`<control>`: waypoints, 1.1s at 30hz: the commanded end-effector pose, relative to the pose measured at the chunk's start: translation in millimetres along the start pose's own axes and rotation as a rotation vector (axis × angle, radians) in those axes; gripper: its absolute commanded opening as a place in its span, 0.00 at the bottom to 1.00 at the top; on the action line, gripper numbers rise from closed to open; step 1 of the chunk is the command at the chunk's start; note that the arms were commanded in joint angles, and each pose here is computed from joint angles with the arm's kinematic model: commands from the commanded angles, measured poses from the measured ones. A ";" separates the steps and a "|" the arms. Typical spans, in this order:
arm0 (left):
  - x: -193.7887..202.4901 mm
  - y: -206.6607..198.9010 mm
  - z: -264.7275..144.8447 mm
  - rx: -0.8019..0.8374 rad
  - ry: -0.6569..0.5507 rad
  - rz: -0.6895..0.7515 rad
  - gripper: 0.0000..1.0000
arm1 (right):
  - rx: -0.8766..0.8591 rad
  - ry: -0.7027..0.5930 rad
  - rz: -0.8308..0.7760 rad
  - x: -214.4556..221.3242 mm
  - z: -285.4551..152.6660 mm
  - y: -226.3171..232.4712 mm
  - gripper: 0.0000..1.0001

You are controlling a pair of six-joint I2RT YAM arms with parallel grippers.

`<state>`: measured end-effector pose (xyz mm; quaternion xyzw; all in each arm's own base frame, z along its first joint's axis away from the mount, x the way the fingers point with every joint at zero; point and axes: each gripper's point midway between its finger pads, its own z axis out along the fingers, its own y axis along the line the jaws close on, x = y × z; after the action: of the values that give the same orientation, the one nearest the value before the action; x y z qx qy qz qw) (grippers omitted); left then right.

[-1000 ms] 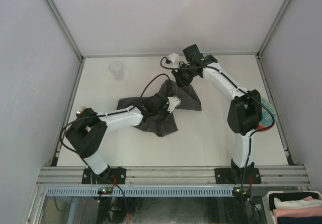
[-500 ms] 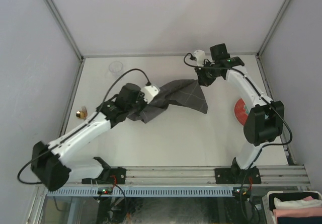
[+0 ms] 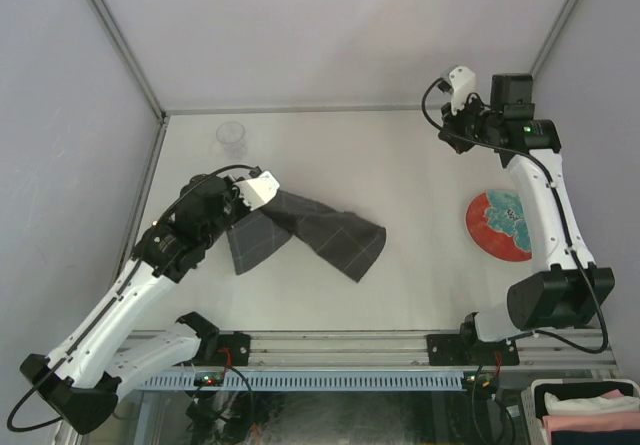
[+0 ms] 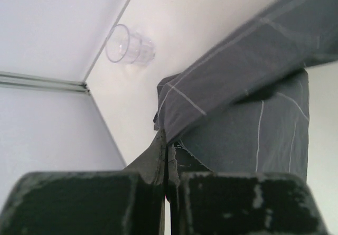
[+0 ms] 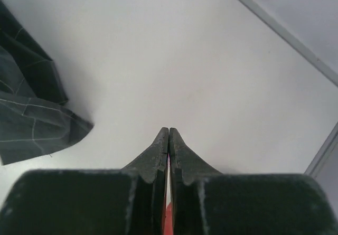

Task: Set the dinner table for one person
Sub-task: Flatten out the napkin at the center of the board.

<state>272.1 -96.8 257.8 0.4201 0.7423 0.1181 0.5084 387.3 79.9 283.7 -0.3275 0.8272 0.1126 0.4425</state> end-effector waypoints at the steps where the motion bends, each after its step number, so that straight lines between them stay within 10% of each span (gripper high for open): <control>1: -21.6 45.7 -17.7 -0.116 -0.037 0.053 0.00 | -0.005 -0.152 -0.032 -40.3 -32.1 10.6 0.00; 3: -23.3 44.3 -16.2 -0.102 -0.043 0.032 0.00 | -0.070 -0.115 -0.027 -29.3 -28.1 27.8 0.00; 6: -19.6 32.7 -4.2 -0.077 -0.047 0.005 0.00 | -0.168 -0.116 -0.066 -14.2 -19.9 62.9 0.35; 12: 0.6 11.4 30.5 -0.051 0.026 -0.027 0.00 | -0.427 -0.234 -0.210 5.0 -18.6 153.8 0.65; 33: 3.2 9.3 31.2 -0.066 0.018 -0.081 0.00 | -0.687 0.102 -0.289 101.7 152.1 250.1 0.73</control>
<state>304.5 -101.2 237.6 0.3995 0.7620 0.1261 0.4938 262.5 273.7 78.8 -0.5493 0.7407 0.3106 0.2306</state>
